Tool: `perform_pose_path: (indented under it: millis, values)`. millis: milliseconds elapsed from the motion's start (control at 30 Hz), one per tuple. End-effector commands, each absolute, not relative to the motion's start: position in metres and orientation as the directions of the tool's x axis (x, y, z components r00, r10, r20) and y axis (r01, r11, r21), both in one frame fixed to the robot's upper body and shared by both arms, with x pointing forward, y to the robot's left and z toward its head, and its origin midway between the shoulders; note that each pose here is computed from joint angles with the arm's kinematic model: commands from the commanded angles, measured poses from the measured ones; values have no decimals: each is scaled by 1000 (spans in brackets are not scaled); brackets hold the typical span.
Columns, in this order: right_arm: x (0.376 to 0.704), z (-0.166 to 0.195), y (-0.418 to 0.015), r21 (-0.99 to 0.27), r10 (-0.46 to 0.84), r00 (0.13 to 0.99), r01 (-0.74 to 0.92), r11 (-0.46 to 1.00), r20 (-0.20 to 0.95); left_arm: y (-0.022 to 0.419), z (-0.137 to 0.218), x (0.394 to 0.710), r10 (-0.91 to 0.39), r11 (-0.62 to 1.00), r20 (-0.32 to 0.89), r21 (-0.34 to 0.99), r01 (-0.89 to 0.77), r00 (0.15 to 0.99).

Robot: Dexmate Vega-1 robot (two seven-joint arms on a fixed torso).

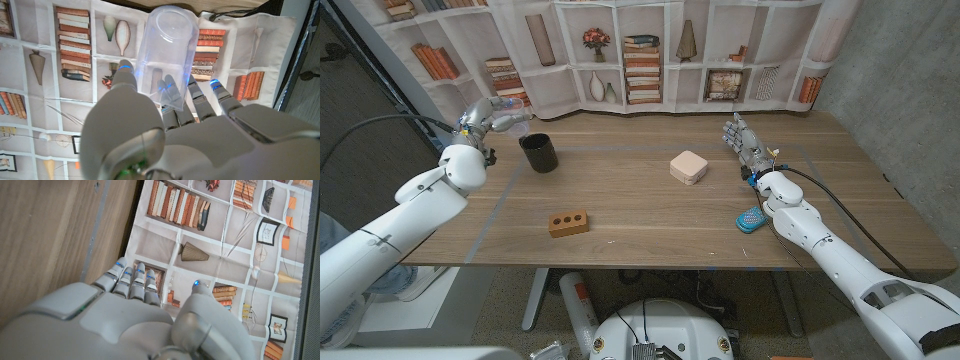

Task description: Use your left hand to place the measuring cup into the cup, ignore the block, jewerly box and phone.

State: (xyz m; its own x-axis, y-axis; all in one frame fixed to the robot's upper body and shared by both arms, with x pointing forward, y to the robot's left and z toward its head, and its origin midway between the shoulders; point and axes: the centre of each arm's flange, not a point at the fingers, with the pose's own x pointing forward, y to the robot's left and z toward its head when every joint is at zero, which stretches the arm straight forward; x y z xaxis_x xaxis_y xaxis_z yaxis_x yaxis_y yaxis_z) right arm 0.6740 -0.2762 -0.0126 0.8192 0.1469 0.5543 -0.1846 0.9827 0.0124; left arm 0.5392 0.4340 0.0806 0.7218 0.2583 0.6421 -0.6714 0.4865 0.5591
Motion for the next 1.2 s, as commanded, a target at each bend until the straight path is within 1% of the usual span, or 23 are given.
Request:
perform_pose_path:
  millis: [33,567,1200]
  values:
    - [672,-10,-278,10,143,817,-180,984,558,430,85,555,242,505,646,554,-662,724]
    - [670,-11,-281,17,130,821,-167,986,555,422,83,576,223,513,628,575,-637,746]
    - [668,-9,-277,9,136,819,-169,985,558,424,59,591,222,558,599,569,-604,769]
